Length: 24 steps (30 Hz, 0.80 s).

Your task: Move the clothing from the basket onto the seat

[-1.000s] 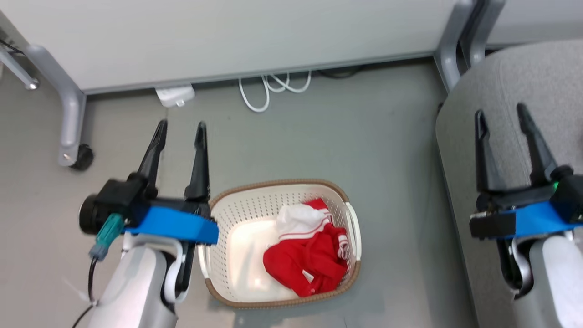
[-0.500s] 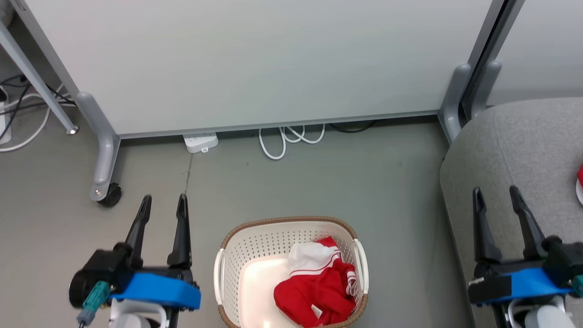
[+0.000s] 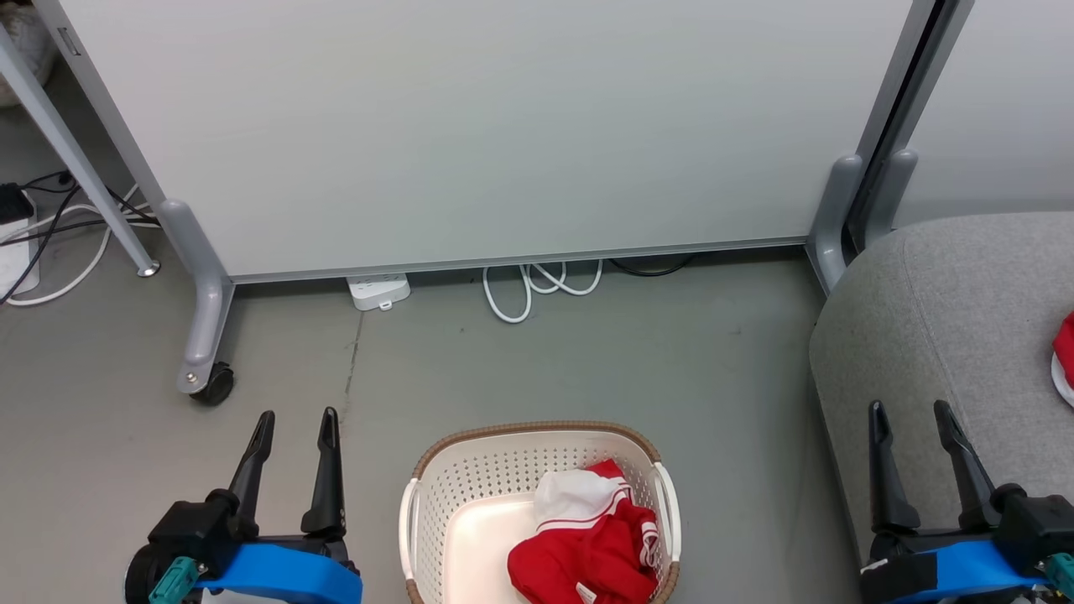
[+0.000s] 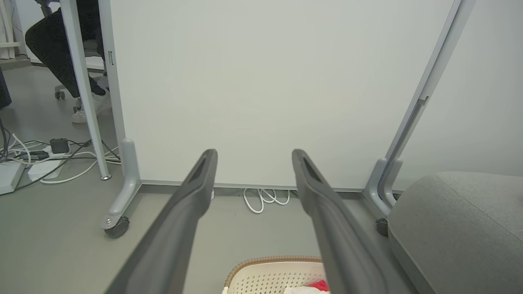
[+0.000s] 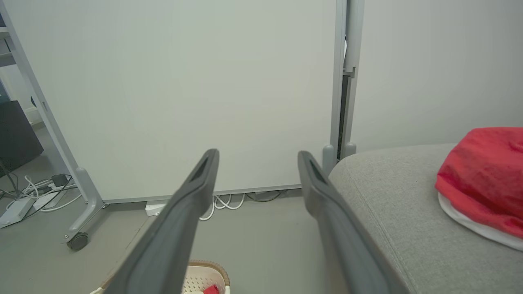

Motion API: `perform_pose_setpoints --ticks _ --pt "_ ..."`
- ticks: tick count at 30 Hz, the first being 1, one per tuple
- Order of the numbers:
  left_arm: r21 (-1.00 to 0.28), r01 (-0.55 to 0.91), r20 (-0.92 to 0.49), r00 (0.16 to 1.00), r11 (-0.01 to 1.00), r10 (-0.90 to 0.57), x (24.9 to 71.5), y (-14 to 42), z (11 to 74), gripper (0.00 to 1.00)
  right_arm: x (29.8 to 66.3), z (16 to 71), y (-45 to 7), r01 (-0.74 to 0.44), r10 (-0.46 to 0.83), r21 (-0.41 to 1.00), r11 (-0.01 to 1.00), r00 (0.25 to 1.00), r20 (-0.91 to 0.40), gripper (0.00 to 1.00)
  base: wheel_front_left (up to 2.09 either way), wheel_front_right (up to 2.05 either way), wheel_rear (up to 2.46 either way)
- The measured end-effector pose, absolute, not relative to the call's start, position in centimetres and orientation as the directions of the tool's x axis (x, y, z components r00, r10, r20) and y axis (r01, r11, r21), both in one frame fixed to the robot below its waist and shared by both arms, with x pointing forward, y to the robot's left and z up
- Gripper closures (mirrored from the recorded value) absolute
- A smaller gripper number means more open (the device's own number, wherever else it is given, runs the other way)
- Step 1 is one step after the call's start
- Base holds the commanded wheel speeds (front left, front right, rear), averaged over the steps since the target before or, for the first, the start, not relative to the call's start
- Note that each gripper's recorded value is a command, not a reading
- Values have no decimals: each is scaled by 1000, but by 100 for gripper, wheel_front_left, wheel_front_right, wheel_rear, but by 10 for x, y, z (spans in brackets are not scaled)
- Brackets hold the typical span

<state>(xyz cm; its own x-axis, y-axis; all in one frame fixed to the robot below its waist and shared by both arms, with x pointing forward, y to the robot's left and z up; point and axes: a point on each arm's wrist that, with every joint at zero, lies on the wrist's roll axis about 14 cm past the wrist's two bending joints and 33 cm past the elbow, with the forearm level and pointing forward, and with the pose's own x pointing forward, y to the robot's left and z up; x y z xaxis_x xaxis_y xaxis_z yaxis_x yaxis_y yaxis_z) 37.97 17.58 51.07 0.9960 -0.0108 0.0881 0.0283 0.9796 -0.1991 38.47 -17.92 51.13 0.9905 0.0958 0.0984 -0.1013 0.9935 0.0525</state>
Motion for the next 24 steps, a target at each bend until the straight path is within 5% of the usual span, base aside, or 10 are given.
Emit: perform_pose_setpoints --ticks 15,24 --pt "-193 53 75 996 980 -39 381 168 506 0 382 507 -179 -93 88 61 994 992 86 0 0 0 0" --pt "-140 226 90 973 964 -215 419 119 514 0 396 509 -191 -70 66 44 997 993 95 0 0 0 0"
